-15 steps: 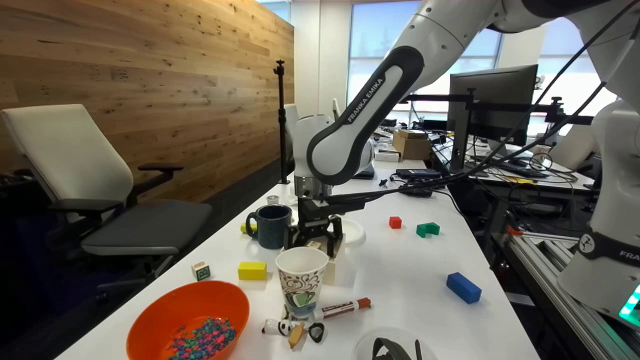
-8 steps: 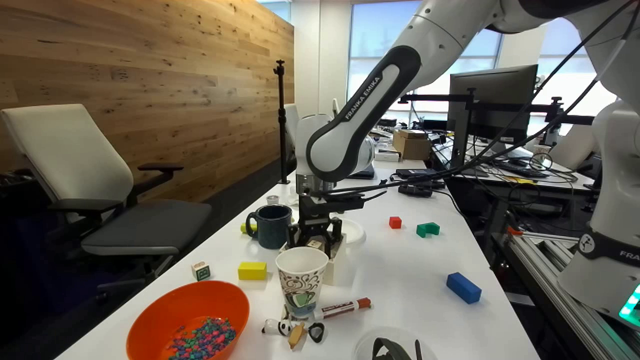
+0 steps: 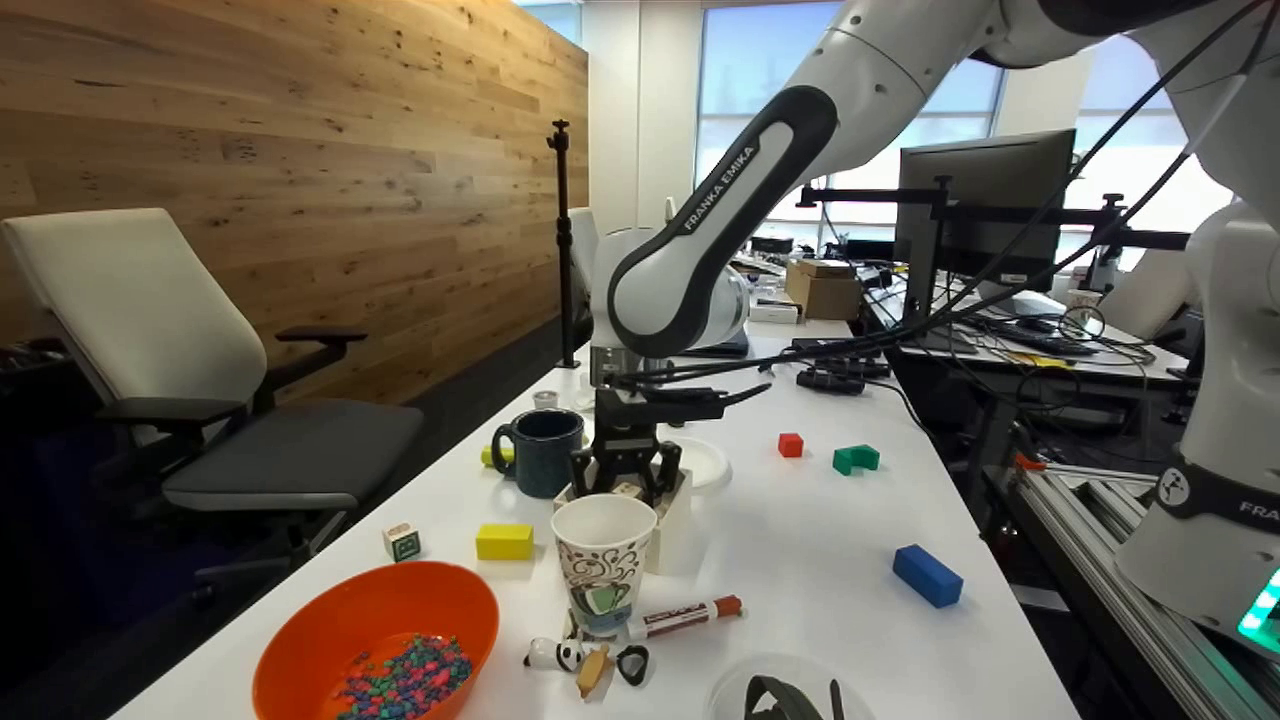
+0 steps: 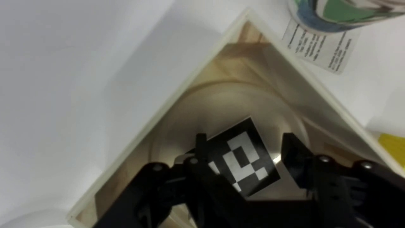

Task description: Take one cube out of the box and place it on the tabletop.

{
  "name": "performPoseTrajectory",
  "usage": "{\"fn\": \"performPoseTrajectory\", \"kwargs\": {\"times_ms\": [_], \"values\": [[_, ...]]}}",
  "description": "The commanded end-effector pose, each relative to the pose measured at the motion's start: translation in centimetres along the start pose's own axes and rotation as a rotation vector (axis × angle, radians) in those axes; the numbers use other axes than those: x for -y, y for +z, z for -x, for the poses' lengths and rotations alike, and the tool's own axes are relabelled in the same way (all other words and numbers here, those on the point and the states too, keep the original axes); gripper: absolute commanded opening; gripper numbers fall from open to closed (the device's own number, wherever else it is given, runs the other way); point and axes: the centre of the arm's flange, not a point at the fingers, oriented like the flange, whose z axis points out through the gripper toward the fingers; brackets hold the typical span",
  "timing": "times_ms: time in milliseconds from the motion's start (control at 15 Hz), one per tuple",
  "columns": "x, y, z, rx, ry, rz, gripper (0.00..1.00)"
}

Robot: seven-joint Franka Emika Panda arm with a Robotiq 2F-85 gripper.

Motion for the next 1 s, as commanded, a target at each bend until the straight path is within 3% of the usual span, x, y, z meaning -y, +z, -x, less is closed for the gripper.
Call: {"fn": "performPoseTrajectory", "kwargs": {"times_ms": [0, 133, 467, 933], "values": [[0.2, -1.6, 1.0, 0.059, 0.012, -0.083, 0.71], [0.4, -2.1, 1.5, 0.057, 0.022, -0.103, 0.73], [1.1, -2.6, 1.6, -0.077, 0.125, -0.063, 0.59], [1.0, -2.4, 2.2, -0.147, 0.214, -0.010, 0.67]]}}
